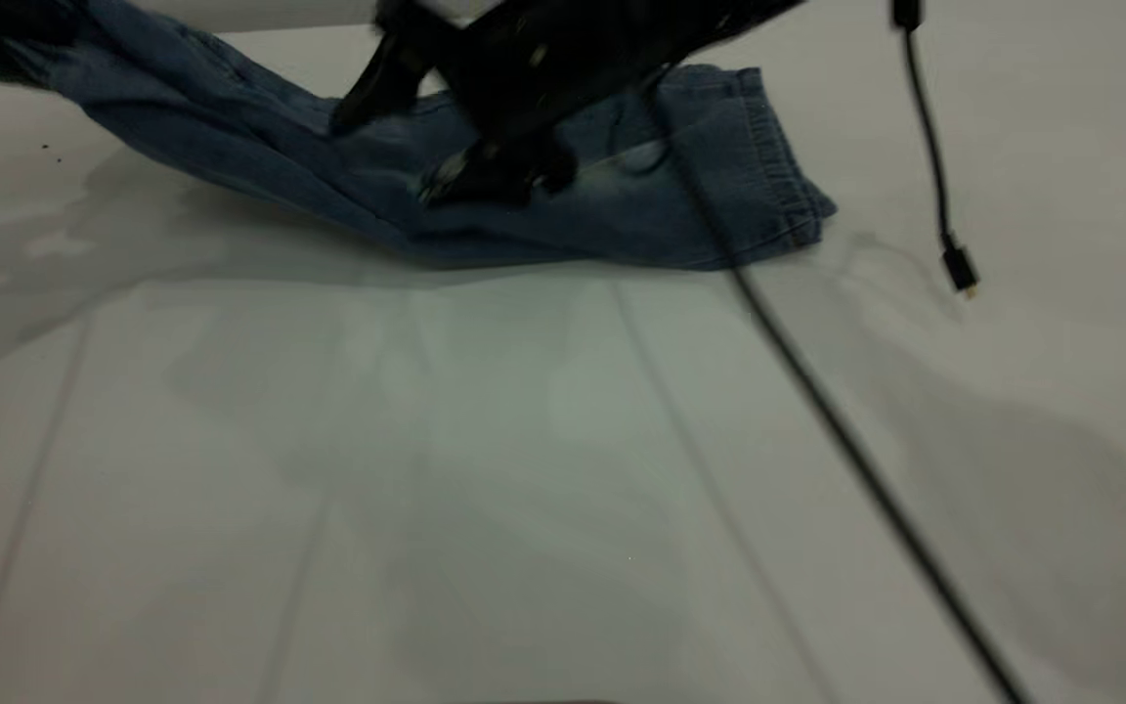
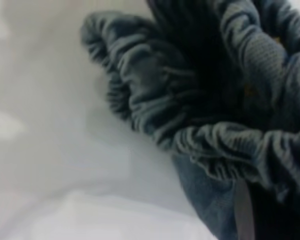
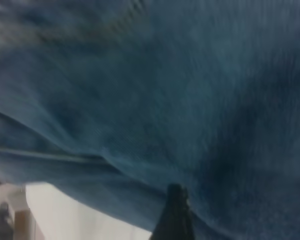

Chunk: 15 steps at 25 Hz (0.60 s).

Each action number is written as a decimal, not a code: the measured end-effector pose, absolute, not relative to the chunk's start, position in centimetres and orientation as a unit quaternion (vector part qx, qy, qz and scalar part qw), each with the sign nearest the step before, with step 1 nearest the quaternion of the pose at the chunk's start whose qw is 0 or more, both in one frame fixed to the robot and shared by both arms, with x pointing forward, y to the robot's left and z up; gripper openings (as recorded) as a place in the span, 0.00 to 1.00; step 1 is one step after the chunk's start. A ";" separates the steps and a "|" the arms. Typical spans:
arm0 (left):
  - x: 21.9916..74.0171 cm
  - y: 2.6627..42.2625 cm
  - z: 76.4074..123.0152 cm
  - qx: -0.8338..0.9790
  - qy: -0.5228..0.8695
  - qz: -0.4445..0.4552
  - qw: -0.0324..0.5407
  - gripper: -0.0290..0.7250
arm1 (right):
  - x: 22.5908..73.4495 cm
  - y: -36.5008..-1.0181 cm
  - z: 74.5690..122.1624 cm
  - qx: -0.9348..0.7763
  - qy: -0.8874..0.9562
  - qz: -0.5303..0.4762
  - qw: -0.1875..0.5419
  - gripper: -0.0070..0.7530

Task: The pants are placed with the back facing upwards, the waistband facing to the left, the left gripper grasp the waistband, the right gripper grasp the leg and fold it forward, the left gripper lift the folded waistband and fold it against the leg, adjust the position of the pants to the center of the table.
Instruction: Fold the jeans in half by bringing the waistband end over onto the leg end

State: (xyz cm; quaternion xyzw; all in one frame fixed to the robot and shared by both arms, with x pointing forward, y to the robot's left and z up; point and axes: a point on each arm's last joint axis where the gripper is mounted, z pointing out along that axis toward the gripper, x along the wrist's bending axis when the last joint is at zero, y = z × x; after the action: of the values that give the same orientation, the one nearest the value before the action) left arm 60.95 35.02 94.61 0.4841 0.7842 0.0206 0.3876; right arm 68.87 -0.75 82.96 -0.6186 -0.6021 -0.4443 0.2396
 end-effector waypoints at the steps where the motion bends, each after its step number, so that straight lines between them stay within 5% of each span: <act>1: 60.9 34.9 95.1 0.489 0.779 0.022 0.393 0.15 | 68.6 -0.2 82.5 -0.618 -0.604 -0.440 0.244 0.73; 8: 60.1 34.4 98.1 0.530 0.736 0.047 0.419 0.15 | 67.6 1.6 82.8 -0.594 -0.616 -0.440 0.272 0.73; 15: 59.6 33.8 100.2 0.558 0.703 0.071 0.435 0.15 | 71.3 -2.4 88.6 -0.511 -0.646 -0.490 0.285 0.73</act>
State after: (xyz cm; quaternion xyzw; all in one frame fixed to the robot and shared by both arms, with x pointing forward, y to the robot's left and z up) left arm 59.58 33.75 100.25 0.5577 0.7034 0.0710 0.4349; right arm 71.30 -2.39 88.62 -0.5113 -0.6456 -0.4904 0.2850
